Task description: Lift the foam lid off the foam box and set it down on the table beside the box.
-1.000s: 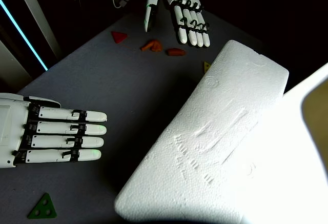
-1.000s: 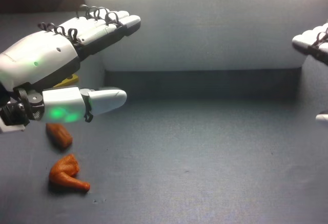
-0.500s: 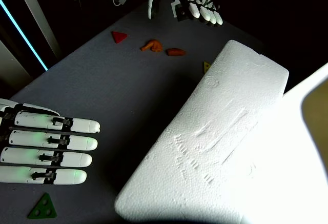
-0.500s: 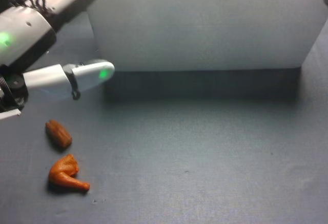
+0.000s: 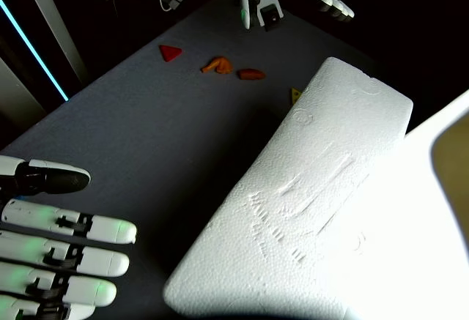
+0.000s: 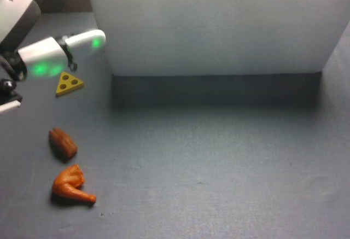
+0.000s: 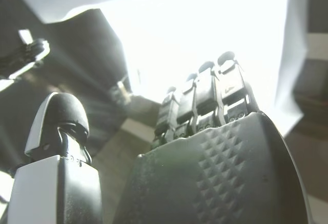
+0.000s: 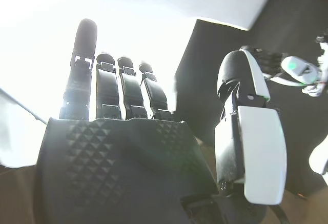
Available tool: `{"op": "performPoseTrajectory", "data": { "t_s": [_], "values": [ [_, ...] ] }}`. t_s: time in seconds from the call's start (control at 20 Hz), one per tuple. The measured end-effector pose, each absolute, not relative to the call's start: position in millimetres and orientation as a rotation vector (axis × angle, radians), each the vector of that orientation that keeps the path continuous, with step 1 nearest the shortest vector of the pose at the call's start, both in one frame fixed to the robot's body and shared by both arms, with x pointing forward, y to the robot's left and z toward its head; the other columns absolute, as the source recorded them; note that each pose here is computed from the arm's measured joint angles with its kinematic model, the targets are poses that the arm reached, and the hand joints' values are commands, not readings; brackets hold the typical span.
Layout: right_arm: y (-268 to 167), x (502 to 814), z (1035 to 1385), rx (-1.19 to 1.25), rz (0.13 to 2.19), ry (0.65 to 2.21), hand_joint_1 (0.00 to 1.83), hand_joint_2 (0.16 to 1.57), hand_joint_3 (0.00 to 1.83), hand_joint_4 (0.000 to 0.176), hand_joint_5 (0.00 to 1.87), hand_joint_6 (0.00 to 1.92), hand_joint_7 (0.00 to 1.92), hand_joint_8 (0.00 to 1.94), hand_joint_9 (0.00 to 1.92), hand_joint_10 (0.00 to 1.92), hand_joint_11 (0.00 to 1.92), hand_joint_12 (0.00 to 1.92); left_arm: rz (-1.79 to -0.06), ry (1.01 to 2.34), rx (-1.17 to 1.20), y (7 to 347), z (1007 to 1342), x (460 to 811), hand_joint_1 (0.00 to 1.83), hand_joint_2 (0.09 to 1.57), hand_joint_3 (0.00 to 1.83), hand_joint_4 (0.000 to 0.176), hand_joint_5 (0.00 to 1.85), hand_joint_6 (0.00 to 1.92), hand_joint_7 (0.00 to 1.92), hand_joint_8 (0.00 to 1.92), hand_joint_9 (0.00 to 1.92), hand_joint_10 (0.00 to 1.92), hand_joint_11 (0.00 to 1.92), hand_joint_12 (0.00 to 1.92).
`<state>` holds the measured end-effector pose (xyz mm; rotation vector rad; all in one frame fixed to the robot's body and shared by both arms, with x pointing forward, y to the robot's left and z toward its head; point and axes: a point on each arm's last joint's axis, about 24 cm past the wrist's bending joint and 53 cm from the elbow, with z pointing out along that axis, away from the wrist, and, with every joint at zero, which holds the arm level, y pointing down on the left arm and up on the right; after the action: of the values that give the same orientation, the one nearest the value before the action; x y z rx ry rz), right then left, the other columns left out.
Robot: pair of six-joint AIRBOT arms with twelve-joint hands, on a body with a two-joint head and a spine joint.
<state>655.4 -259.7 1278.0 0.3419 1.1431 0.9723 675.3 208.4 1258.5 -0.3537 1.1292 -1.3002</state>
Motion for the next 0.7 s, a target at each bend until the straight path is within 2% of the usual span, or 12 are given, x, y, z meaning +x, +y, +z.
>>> {"op": "performPoseTrajectory", "data": {
  "t_s": [0.05,0.1,0.15,0.2,0.25,0.35,0.4,0.45,0.5,0.6,0.65,0.7],
  "values": [
    [-264.0,659.8,1278.3,0.356,0.957,1.138,0.42,1.19,0.0,0.055,0.0,0.0,0.0,0.0,0.07,0.07,0.0,1.79,-1.291,1.12,-0.378,213.1,1258.8,681.5,0.58,1.14,0.0,0.021,0.0,0.0,0.0,0.0,0.0,0.0,0.0,1.16],
    [-268.0,663.4,1279.0,0.369,0.947,1.134,0.46,1.2,0.0,0.04,0.0,0.0,0.0,0.0,0.04,0.09,0.0,1.75,-1.285,1.126,-0.399,215.4,1256.0,687.3,0.59,1.13,0.0,0.021,0.0,0.0,0.0,0.0,0.0,0.0,0.0,1.47],
    [-270.6,666.6,1279.4,0.381,0.942,1.132,0.49,1.18,0.0,0.031,0.0,0.0,0.0,0.0,0.01,0.17,0.0,1.89,-1.277,1.133,-0.419,217.5,1253.6,692.5,0.61,1.14,0.0,0.0,0.0,0.0,0.0,0.0,0.0,0.0,0.0,1.54],
    [-271.3,669.4,1280.3,0.382,0.935,1.132,0.49,1.18,0.0,0.031,0.0,0.0,0.0,0.0,0.01,0.17,0.0,1.89,-1.272,1.137,-0.43,218.6,1252.0,695.5,0.61,1.14,0.0,0.0,0.0,0.0,0.0,0.0,0.0,0.0,0.0,1.54],
    [-273.3,675.3,1281.1,0.394,0.924,1.132,0.57,1.15,0.0,0.022,0.0,0.0,0.0,0.0,0.0,0.01,0.0,1.92,-1.266,1.144,-0.445,219.6,1249.0,700.8,0.55,1.1,0.0,0.015,0.0,0.0,0.0,0.0,0.0,0.0,0.0,1.89],
    [-272.6,681.3,1281.8,0.402,0.922,1.137,0.6,1.13,0.0,0.025,0.0,0.0,0.0,0.0,0.01,0.01,0.0,1.81,-1.257,1.155,-0.462,221.8,1245.6,704.1,0.56,1.07,0.0,0.033,0.0,0.0,0.0,0.0,0.0,0.0,0.0,1.92],
    [-272.6,685.4,1282.7,0.405,0.914,1.138,0.6,1.13,0.0,0.025,0.0,0.0,0.0,0.0,0.01,0.01,0.0,1.81,-1.251,1.158,-0.466,223.5,1244.3,706.1,0.56,1.07,0.0,0.033,0.0,0.0,0.0,0.0,0.0,0.0,0.0,1.92],
    [-270.6,691.2,1285.9,0.41,0.912,1.137,0.59,1.12,0.0,0.0,0.0,0.0,0.0,0.0,0.04,0.03,0.0,1.65,-1.245,1.158,-0.482,225.9,1243.2,710.6,0.59,1.07,0.0,0.03,0.0,0.0,0.0,0.0,0.0,0.0,0.0,1.92],
    [-268.3,695.3,1289.1,0.406,0.905,1.14,0.58,1.14,0.0,0.0,0.0,0.0,0.0,0.0,0.01,0.0,0.0,1.36,-1.24,1.157,-0.502,228.6,1241.0,715.7,0.56,1.07,0.0,0.028,0.0,0.0,0.0,0.0,0.0,0.0,0.0,1.88],
    [-264.6,702.9,1295.1,0.399,0.897,1.138,0.6,1.16,0.0,0.0,0.0,0.0,0.0,0.0,0.0,0.0,0.0,0.16,-1.232,1.166,-0.544,232.2,1235.0,725.5,0.57,1.08,0.0,0.032,0.0,0.0,0.0,0.0,0.0,0.0,0.0,1.74],
    [-264.3,704.5,1294.4,0.399,0.895,1.142,0.6,1.16,0.0,0.0,0.0,0.0,0.0,0.0,0.0,0.0,0.0,0.16,-1.233,1.169,-0.547,231.8,1234.0,726.2,0.57,1.08,0.0,0.032,0.0,0.0,0.0,0.0,0.0,0.0,0.0,1.74],
    [-265.1,708.3,1289.1,0.41,0.89,1.161,0.58,1.16,0.0,0.0,0.0,0.0,0.0,0.0,0.0,0.0,0.0,0.01,-1.232,1.189,-0.556,229.5,1230.1,729.3,0.63,1.09,0.0,0.026,0.0,0.0,0.0,0.0,0.0,0.0,0.0,1.57]
  ]
}}
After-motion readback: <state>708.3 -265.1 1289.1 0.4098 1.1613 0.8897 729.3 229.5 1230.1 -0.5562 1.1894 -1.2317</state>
